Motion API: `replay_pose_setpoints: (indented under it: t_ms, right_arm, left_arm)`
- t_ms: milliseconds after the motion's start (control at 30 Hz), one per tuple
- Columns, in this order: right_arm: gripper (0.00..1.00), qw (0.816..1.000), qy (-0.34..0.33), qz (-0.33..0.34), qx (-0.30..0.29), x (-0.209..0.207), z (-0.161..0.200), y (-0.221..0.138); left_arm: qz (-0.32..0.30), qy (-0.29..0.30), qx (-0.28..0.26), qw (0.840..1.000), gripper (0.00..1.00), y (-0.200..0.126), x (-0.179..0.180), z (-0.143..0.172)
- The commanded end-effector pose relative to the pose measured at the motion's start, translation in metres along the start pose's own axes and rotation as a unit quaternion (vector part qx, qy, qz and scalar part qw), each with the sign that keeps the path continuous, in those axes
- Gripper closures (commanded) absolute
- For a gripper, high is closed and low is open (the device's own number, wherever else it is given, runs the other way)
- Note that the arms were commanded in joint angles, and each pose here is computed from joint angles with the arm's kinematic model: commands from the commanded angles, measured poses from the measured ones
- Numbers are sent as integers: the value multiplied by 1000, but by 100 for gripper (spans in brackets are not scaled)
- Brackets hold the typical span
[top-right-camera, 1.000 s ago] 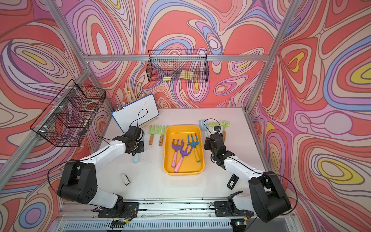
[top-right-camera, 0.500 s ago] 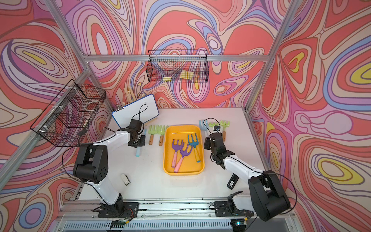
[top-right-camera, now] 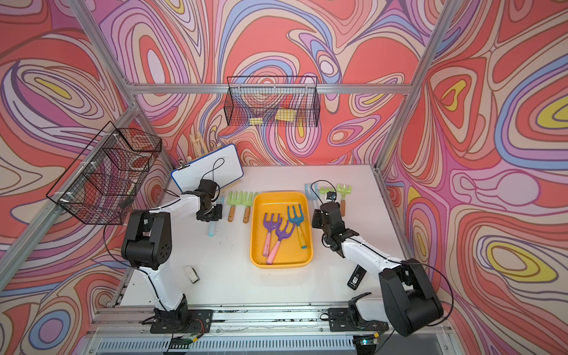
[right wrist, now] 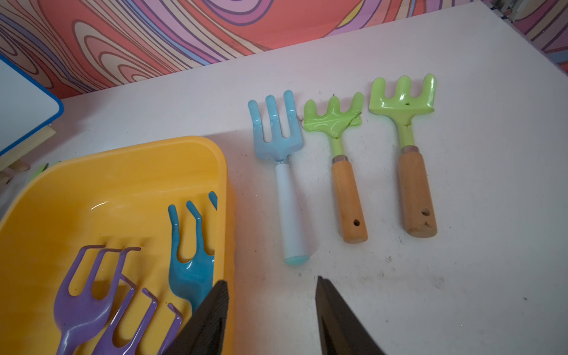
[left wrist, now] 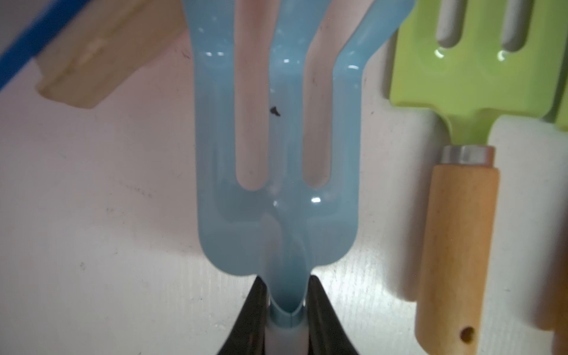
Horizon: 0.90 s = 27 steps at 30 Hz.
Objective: Take the hand rake out of the storage box
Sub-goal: Place the rake at the center of the board.
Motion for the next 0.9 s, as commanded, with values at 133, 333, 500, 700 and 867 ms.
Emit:
replay_pose_setpoints:
  t_ms: [133, 333, 500, 700, 867]
  right_arm:
    - [49, 1000, -5, -3, 2, 3, -2, 2]
    - [49, 1000, -5, -3, 2, 3, -2, 1]
    - [49, 1000, -5, -3, 1, 3, -2, 1]
    - [49, 1000, -6, -3, 2, 3, -2, 1]
    - [49, 1000, -5, -3, 2, 4, -2, 2]
  left_arm:
    - [5, 6, 33, 999, 78, 3, 0, 10]
    - [1, 6, 39, 999, 74, 4, 1, 13]
    - [-3, 7, 46, 999, 69, 6, 2, 15]
    - [-19, 14, 58, 998, 65, 10, 5, 19]
    - [-15, 8, 36, 999, 56, 1, 4, 19]
Point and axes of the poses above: each gripper's point midway between its finger pads, its own y axis out along the fingers, its own x axis along the line the jaws close on, z = x × y, the point moved 4 cm from there along -y, back along the fingers, and after that the axes turned 7 degrees about y, right-handed, at the moved point
